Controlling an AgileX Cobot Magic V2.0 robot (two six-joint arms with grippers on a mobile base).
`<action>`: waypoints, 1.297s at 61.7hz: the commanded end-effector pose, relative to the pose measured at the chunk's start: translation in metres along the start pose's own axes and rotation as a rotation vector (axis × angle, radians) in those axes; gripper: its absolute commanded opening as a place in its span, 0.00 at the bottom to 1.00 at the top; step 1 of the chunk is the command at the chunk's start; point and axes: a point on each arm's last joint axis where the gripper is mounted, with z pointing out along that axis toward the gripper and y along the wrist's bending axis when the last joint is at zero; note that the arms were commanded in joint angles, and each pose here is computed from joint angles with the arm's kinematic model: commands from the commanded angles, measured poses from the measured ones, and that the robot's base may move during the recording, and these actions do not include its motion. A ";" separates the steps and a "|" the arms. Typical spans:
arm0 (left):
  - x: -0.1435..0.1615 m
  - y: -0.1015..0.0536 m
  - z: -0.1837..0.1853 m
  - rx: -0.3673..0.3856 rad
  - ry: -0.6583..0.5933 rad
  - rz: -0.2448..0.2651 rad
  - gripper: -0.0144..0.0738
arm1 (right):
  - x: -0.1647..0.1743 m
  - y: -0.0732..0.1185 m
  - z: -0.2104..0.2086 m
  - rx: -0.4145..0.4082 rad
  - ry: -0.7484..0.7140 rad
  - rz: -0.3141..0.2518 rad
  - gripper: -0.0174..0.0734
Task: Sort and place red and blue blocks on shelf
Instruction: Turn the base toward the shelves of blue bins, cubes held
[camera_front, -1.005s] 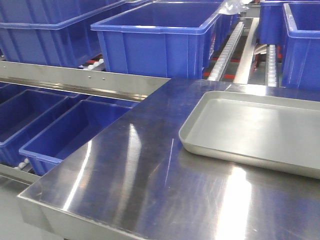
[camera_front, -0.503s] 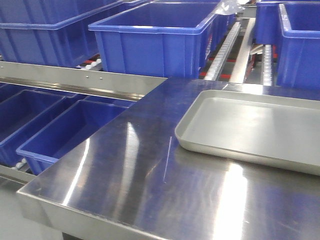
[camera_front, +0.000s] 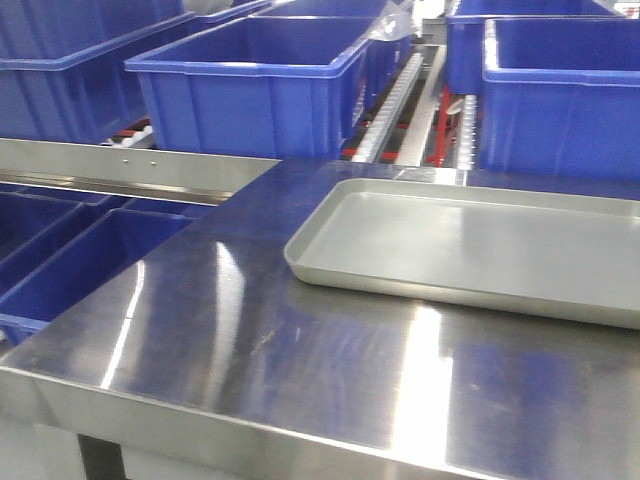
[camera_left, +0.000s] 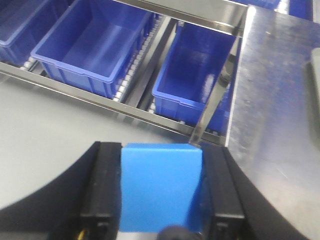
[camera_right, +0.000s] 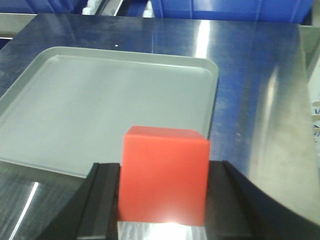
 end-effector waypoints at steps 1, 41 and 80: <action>-0.015 -0.005 -0.005 0.039 -0.104 -0.001 0.30 | -0.016 0.002 -0.004 -0.010 -0.098 -0.009 0.25; -0.015 -0.005 -0.005 0.039 -0.104 -0.001 0.30 | -0.016 0.002 -0.004 -0.010 -0.098 -0.009 0.25; -0.015 -0.005 -0.005 0.039 -0.104 -0.001 0.30 | -0.016 0.002 -0.004 -0.010 -0.098 -0.009 0.25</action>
